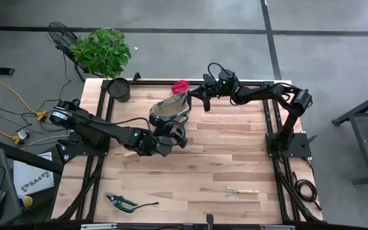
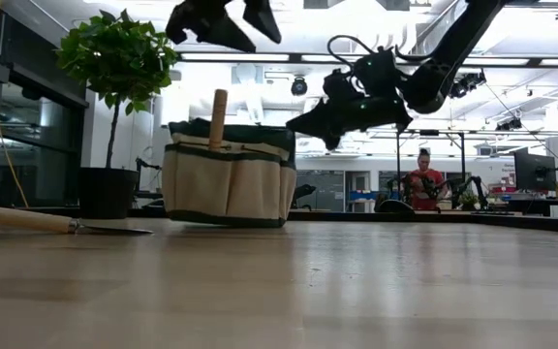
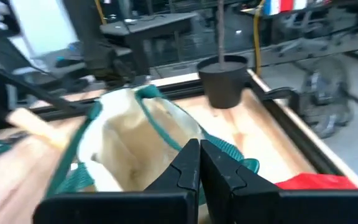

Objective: Pick & Place Garden tools in Gardening bag
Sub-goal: Put the top black shear scissor into the gardening bag, then put the shear scissor into the gardening bag

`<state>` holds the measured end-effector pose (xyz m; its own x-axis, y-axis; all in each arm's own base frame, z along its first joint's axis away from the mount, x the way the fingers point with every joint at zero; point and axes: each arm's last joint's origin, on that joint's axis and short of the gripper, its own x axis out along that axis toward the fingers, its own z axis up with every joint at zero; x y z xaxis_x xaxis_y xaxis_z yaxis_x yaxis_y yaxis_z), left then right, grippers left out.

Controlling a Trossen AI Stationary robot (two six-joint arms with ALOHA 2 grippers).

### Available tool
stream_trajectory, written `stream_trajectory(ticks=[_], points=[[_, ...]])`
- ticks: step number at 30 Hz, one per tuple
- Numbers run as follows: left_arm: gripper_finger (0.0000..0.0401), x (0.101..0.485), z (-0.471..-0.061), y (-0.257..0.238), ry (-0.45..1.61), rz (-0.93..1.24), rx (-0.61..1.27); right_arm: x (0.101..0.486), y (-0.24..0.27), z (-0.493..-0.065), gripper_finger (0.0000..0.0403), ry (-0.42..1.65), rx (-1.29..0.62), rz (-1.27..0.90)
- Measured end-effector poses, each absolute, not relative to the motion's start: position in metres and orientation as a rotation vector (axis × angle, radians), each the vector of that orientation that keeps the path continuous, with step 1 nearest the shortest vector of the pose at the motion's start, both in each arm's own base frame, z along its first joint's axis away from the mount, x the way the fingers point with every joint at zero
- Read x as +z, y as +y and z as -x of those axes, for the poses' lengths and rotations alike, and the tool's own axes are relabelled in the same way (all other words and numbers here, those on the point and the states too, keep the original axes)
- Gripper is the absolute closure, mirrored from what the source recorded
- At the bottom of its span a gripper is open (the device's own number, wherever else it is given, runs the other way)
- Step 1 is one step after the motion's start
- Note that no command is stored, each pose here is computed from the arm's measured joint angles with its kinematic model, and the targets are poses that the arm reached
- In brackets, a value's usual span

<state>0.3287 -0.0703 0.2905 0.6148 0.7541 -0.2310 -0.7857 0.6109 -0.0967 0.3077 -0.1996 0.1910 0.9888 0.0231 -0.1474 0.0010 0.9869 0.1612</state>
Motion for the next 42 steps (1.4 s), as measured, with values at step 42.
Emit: stream_trajectory(ticks=[42], points=[[0.0194, 0.271, -0.290, -0.069, 0.711, 0.358, 0.662, 0.248, -0.144, -0.248, 0.0399, 0.514, 0.092, -0.070]])
